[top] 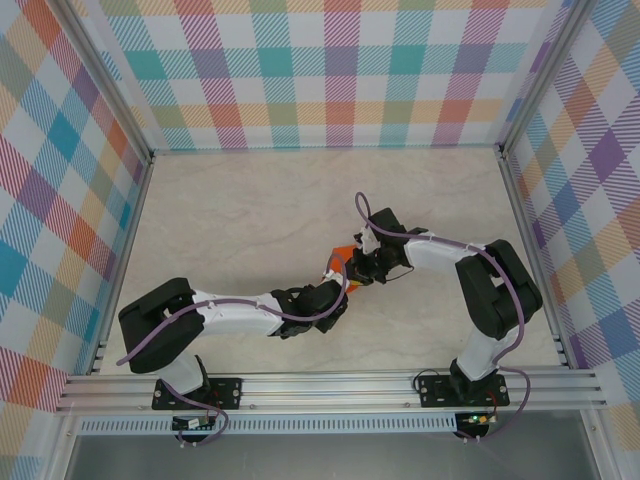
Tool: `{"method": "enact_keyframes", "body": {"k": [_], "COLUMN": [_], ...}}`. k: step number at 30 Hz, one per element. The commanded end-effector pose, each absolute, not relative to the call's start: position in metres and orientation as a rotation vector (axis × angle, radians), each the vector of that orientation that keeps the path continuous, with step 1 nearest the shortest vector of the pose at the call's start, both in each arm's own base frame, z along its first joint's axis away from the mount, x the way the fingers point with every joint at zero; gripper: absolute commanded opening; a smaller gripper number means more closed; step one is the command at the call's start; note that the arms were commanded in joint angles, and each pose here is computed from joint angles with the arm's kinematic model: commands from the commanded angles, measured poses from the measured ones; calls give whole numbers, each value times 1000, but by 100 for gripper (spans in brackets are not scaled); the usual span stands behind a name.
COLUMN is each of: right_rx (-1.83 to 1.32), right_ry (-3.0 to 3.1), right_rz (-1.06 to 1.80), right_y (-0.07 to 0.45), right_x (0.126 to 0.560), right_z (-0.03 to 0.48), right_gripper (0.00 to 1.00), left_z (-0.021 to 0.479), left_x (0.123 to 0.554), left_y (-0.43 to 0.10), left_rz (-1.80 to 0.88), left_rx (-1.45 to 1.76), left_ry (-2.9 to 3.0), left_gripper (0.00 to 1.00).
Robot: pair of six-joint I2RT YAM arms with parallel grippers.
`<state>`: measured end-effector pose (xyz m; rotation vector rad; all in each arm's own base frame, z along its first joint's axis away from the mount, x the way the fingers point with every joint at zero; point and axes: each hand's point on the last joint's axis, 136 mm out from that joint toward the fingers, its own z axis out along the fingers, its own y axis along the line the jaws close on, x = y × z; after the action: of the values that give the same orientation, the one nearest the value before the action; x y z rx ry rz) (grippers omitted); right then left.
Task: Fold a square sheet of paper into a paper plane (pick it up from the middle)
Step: Fourth fold the wing at the center of the table.
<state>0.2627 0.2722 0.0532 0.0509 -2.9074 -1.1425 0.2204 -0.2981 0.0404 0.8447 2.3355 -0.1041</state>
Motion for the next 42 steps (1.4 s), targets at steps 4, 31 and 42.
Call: {"method": "enact_keyframes", "body": {"k": [4, 31, 42], "right_rx": [103, 110, 125], "right_ry": [-2903, -2895, -2966], "right_rz": [-1158, -1125, -1097], "right_y": [276, 272, 264], "right_x": [260, 255, 259], "right_z": [62, 58, 72], "right_gripper": [10, 11, 37], "left_z": [43, 39, 43], "left_x": [231, 232, 225], "left_y": [-301, -302, -301], "left_rz": [-63, -37, -116], "left_rx": [838, 876, 880], "left_ry": [2312, 2296, 2295], "left_gripper": [49, 10, 0]}}
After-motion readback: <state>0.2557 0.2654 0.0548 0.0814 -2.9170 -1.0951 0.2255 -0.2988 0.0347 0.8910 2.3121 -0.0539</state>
